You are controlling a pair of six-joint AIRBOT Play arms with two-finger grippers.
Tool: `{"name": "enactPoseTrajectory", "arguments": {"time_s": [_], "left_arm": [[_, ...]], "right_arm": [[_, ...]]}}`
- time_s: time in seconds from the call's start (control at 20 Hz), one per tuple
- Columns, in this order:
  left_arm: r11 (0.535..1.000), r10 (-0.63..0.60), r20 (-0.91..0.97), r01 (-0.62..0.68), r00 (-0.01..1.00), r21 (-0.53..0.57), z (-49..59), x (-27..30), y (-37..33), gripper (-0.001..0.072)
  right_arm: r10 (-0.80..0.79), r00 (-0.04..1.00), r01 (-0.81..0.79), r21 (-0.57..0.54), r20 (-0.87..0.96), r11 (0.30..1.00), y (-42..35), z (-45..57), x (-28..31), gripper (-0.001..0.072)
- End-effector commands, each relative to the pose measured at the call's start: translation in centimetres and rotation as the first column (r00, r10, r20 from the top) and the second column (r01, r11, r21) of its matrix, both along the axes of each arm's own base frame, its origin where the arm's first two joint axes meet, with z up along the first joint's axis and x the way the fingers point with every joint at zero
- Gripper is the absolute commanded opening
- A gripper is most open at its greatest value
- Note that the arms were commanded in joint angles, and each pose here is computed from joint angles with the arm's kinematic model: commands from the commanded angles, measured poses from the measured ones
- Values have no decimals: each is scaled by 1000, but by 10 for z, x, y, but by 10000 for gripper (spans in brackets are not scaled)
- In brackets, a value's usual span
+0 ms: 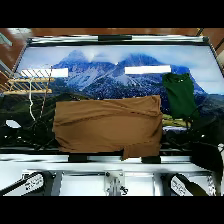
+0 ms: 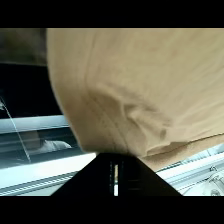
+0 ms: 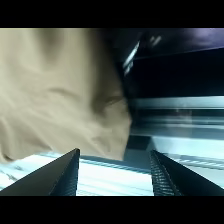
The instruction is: Fold the shirts.
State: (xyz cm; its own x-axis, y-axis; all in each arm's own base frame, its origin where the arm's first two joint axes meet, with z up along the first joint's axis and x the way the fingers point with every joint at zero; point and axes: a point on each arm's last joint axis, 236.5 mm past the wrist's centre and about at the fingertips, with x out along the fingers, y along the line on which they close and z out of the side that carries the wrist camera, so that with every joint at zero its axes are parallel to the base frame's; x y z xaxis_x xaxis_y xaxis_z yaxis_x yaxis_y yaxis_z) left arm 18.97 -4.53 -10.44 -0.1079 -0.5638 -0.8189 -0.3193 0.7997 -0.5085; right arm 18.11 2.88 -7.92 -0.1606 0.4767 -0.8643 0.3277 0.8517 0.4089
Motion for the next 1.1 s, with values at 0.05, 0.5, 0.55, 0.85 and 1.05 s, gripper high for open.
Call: {"name": "enactPoseTrajectory", "arguments": {"time_s": [0.05, 0.5, 0.55, 0.85, 1.05], "left_arm": [[1000, -17, 4, 17, 1000, -10, 2, -1, -1, 29], [999, -38, 36, 38, 999, -2, 1, 3, 1, 29], [998, -56, 60, 56, 997, 5, 0, 5, 2, 29], [986, -167, 234, 158, 958, 59, 26, 48, 19, 29], [992, -81, 433, 30, 898, 123, 90, 132, 42, 28]], "right_arm": [[62, 998, -61, -50, 21, 997, 21, -24, -10, 550], [75, 997, -75, -76, 1, 994, 43, -31, -11, 195], [47, 999, -47, -81, 4, 996, 43, -32, -7, 69], [97, 972, -76, -102, 215, 992, 38, 35, 52, 63], [17, 883, 55, -140, 470, 989, 25, 108, 144, 61]]}}
